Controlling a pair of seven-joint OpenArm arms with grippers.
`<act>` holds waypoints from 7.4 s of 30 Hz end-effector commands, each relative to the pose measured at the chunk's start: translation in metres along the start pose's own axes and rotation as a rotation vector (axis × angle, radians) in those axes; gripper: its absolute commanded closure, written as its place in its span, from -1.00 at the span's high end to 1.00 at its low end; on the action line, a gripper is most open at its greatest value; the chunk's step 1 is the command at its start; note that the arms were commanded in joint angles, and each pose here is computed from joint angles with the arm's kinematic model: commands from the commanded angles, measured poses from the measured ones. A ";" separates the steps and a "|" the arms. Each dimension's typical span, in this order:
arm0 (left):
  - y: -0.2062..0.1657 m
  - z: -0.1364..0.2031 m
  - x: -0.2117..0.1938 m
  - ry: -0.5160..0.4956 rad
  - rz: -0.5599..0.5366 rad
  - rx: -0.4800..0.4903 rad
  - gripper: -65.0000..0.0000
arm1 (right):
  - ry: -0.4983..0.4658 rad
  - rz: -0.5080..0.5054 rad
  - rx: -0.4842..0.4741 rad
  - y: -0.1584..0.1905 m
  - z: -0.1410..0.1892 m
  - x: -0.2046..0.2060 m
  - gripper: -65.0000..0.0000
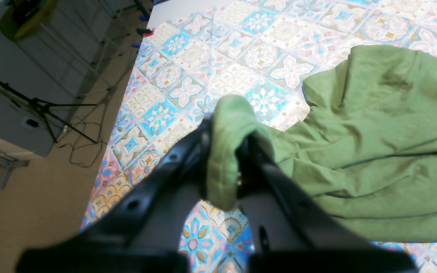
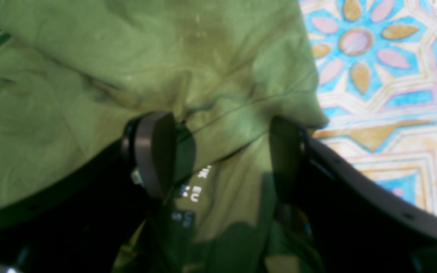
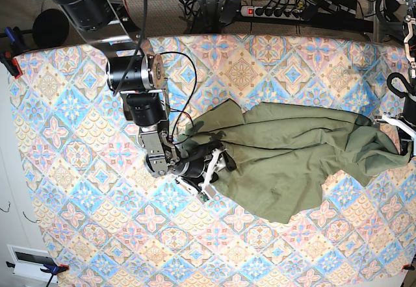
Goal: Layout the t-shirt on the table in an organized manner, then fold the t-shirt properly
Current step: 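Pull the grasped hem with the right gripper away from the left gripper, then lift the green t-shirt high with both grippers, stretching it between them, then swing the t-shirt down and lay it flat with both grippers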
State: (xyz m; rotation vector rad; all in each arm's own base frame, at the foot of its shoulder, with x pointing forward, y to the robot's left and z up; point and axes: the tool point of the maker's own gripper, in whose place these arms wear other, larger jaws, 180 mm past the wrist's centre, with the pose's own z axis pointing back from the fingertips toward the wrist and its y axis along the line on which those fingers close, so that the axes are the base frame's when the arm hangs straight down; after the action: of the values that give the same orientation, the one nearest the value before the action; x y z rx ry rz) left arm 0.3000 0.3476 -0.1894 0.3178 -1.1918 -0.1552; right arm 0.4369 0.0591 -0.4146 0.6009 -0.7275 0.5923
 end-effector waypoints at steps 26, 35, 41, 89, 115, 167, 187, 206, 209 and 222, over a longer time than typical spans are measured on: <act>-0.020 0.000 -0.005 -0.015 0.042 -0.032 -1.00 | 0.201 0.255 -0.383 -0.090 0.129 -0.045 -0.98; -0.027 0.000 -0.012 -0.006 0.065 -0.041 -1.00 | 0.097 0.346 -0.451 -0.078 0.155 -0.010 -0.59; -0.027 -0.001 -0.011 -0.007 0.066 -0.040 -1.00 | 0.079 0.354 -0.457 -0.081 0.156 0.001 -0.05; -0.026 0.001 -0.015 0.001 0.065 -0.038 -1.00 | 0.032 0.068 -0.313 -0.136 0.109 0.014 -0.97; 0.015 -0.010 0.109 -0.304 0.025 0.050 -1.00 | -0.099 0.297 -1.073 -0.164 0.401 0.137 -0.97; -0.049 -0.090 0.360 -0.610 -0.100 -0.115 -1.00 | -0.504 0.300 -0.708 -0.224 0.394 0.296 -0.97; -0.008 -0.046 0.295 -0.620 -0.089 -0.038 -1.00 | -0.827 0.294 -0.922 -0.197 0.568 0.324 -0.97; -0.064 -0.031 0.152 -0.363 -0.193 -0.181 -1.00 | -0.238 0.298 -1.191 -0.188 0.523 0.092 -0.97; -0.070 -0.031 0.131 -0.306 -0.222 -0.204 -1.00 | -0.159 0.295 -1.187 -0.184 0.514 0.060 -0.97; -0.109 -0.009 0.022 -0.033 -0.293 -0.364 -1.00 | 0.127 0.272 -1.081 -0.170 0.474 -0.046 -0.98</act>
State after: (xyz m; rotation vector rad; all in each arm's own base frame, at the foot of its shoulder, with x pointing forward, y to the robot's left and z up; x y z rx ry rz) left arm 0.3165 0.2362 -0.2209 0.1359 -1.0877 -0.6141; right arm 0.3191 -0.3818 -0.2346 -0.4862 -0.8562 0.3962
